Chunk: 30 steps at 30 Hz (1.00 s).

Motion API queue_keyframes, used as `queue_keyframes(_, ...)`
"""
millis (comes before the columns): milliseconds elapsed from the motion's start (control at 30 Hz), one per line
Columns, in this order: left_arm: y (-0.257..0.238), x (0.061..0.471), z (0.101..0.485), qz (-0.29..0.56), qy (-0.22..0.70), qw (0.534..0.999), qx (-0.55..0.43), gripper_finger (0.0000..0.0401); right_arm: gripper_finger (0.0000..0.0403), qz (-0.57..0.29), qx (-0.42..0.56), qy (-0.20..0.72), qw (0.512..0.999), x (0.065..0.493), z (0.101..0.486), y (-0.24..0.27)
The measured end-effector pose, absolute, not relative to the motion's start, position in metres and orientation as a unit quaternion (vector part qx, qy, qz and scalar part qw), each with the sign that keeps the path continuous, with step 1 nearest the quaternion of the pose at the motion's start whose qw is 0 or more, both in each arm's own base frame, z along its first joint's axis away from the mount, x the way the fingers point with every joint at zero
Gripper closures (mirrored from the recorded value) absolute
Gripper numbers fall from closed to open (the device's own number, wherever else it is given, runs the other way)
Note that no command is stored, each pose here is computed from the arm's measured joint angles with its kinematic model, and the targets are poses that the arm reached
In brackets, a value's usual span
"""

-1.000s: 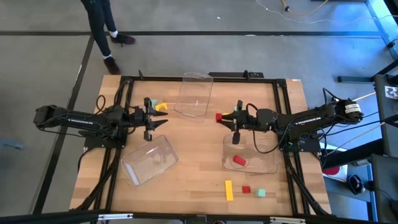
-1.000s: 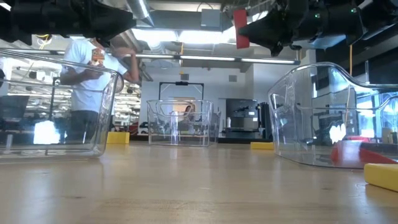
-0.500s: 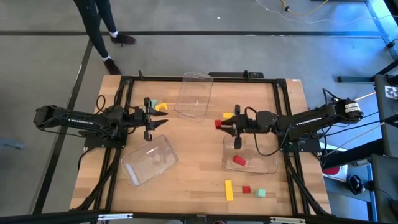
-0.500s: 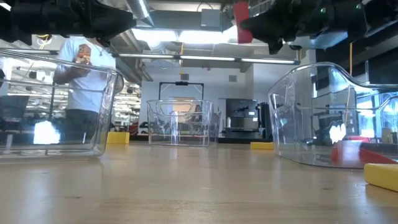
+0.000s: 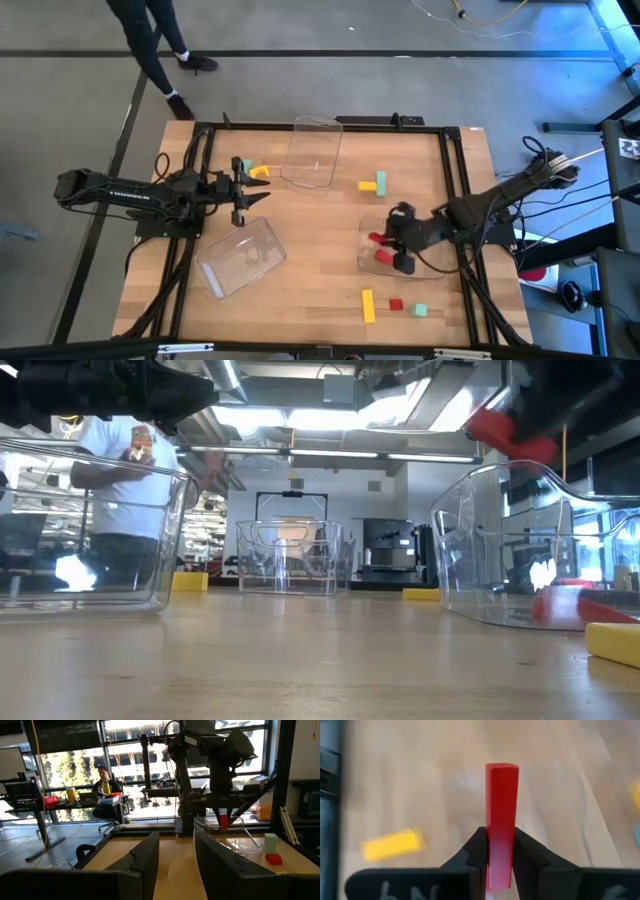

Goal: Sort & place blocks by color
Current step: Put the top red block into the bottom right transparent bin, then put the the red block into the bottom right transparent bin

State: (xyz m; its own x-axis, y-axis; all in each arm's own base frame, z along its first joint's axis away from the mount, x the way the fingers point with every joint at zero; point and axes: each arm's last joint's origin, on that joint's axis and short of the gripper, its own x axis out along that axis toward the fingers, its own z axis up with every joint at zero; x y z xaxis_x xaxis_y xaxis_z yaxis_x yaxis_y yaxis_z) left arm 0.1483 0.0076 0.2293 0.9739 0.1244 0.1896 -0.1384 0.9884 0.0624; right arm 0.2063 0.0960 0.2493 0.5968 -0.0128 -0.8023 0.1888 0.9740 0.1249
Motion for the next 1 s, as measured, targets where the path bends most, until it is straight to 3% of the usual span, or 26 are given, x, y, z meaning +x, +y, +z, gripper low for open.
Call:
queue_keyframes(300,0.008,0.148,0.229,0.066,-0.093,0.993,0.034,0.0282,0.0344,-0.158,0.168,0.536,0.812,0.171,0.191,0.093)
queue_keyframes(467,0.008,0.148,0.229,0.067,-0.092,0.993,0.033,0.0282,0.0344,-0.173,0.179,0.547,0.799,0.163,0.172,0.089)
queue_keyframes(567,0.008,0.148,0.229,0.067,-0.092,0.993,0.033,0.0282,0.0341,-0.179,0.179,0.547,0.798,0.162,0.169,0.087)
queue_keyframes(833,0.008,0.148,0.229,0.067,-0.091,0.993,0.033,0.0282,0.0287,-0.162,0.191,0.528,0.811,0.17,0.179,0.092)
queue_keyframes(1000,0.008,0.148,0.229,0.067,-0.091,0.993,0.033,0.0282,0.0279,-0.13,0.181,0.526,0.821,0.177,0.195,0.097)
